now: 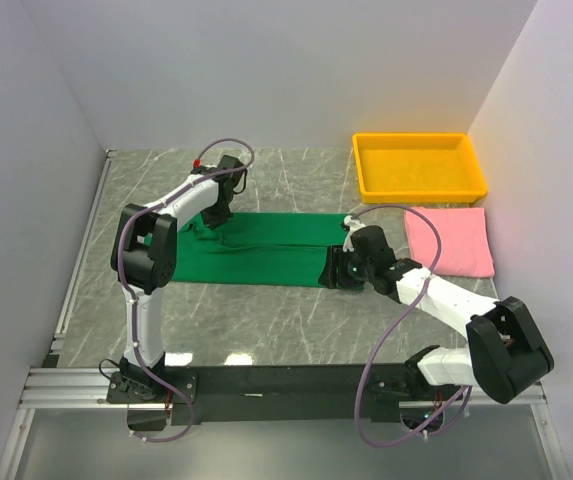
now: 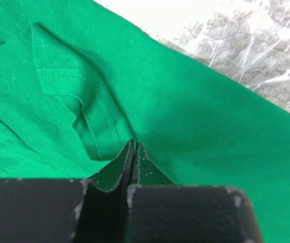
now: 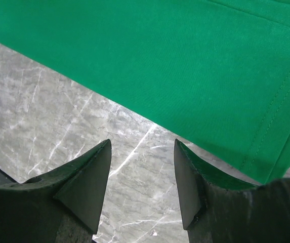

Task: Fold and stack the t-shirts
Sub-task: Fold the tshirt

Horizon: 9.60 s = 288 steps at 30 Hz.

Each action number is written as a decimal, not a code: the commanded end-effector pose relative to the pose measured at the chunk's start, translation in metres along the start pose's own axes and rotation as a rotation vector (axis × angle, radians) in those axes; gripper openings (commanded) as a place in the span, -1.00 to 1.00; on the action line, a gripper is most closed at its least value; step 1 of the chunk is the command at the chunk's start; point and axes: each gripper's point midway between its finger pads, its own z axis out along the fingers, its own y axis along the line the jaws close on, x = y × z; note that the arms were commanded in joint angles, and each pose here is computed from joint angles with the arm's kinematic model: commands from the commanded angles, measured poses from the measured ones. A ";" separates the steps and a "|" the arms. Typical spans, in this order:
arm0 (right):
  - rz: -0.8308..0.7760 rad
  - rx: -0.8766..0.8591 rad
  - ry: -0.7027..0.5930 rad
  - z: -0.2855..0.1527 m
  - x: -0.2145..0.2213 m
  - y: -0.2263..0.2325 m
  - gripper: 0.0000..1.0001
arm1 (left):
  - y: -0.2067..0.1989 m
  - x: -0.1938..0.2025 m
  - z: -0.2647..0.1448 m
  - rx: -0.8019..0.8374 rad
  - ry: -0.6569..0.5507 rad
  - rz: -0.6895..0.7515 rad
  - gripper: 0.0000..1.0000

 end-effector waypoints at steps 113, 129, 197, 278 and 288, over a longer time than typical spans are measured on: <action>-0.041 0.001 0.045 0.007 0.007 0.005 0.15 | 0.038 -0.128 0.052 0.138 -0.202 -0.114 -0.51; -0.039 0.001 0.052 0.008 0.011 0.004 0.15 | 0.028 -0.102 0.077 0.155 -0.111 -0.081 -0.24; -0.006 0.195 -0.012 0.007 -0.017 -0.020 0.15 | 0.088 -0.150 0.002 0.068 -0.298 -0.265 0.38; -0.435 0.047 0.590 0.031 0.115 0.075 0.20 | 0.012 -0.027 0.042 0.065 -0.023 -0.086 0.37; -0.511 -0.094 0.790 0.024 0.171 0.129 0.15 | -0.053 -0.027 0.072 0.124 -0.019 0.108 0.48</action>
